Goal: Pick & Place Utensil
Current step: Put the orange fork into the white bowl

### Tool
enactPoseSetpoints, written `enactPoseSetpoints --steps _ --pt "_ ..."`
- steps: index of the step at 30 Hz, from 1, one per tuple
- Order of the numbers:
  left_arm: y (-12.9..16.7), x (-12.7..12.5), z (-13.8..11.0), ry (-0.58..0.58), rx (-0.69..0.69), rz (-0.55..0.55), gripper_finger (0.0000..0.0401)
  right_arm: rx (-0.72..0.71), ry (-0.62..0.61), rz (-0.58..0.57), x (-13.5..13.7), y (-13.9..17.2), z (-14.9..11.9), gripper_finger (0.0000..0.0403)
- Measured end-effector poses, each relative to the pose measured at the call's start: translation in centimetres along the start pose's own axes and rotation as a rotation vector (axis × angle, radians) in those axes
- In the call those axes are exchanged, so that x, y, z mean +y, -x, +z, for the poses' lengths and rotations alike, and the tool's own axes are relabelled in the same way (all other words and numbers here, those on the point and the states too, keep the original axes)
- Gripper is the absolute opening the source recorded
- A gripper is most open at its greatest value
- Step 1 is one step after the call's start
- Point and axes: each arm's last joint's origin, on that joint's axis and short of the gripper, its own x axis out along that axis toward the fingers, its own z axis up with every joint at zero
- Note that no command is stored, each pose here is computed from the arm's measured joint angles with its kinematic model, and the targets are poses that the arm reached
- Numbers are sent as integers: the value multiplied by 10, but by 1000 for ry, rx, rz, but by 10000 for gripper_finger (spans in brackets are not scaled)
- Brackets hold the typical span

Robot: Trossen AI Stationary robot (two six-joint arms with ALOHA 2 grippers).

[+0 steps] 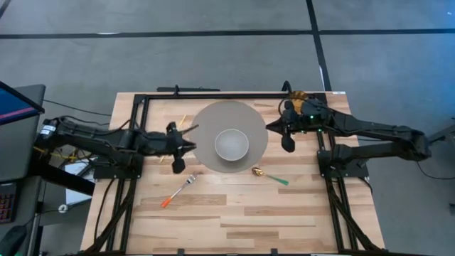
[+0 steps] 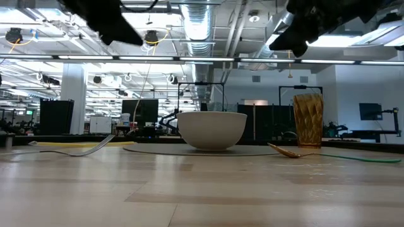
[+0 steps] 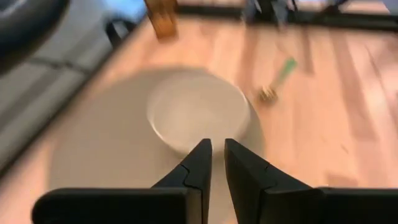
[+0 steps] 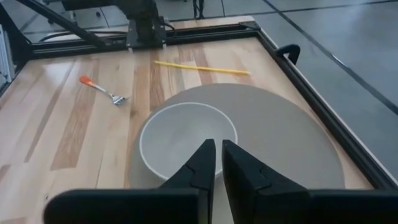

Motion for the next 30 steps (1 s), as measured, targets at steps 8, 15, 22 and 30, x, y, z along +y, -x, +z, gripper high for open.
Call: enactPoseSetpoints --steps 8,15,22,30 --pt "5 -9 -28 204 316 -137 59 -3 1 0 -1 -5 1 20" --pt "-5 -31 -49 303 601 -257 100 -28 4 -2 -1 -5 3 17" --pt "-25 -51 -90 337 915 -214 128 -32 5 -2 -1 -5 3 17" --pt "-49 -62 -109 395 1012 -115 123 -46 8 -3 -1 -5 5 13"
